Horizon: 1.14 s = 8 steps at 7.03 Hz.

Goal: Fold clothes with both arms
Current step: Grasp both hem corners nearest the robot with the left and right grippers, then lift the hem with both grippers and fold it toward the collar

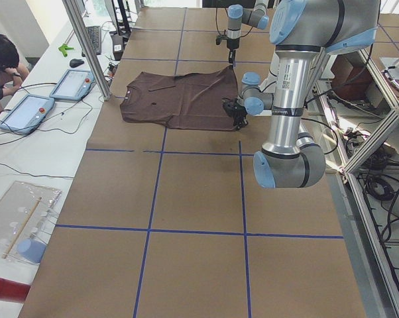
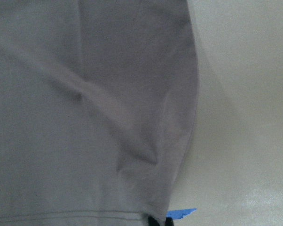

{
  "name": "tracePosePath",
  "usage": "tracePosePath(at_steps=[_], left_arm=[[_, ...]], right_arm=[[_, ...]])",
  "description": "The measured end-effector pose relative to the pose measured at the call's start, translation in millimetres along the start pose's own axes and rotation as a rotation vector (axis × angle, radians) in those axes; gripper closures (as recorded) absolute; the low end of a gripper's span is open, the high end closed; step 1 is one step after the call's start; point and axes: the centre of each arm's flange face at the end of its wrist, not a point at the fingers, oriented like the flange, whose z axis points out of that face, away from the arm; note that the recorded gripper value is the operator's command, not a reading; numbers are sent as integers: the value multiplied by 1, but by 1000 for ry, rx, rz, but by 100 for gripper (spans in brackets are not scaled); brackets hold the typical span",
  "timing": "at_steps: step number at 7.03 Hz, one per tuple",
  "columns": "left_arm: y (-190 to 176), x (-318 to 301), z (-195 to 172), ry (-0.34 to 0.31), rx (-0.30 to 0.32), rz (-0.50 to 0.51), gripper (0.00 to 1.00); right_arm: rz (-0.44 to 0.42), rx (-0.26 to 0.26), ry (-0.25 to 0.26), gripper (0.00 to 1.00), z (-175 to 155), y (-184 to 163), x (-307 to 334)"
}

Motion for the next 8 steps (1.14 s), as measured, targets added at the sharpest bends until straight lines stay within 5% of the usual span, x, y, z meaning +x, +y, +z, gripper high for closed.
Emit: tracePosePath(at_steps=[2, 5, 8], left_arm=[[-1, 0, -2, 0, 2, 0, 100], [-3, 1, -8, 6, 2, -2, 100], [1, 6, -57, 24, -16, 16, 100]], right_arm=[[1, -1, 0, 100, 0, 0, 0], [2, -2, 1, 100, 0, -1, 0], [14, -41, -24, 100, -24, -5, 5]])
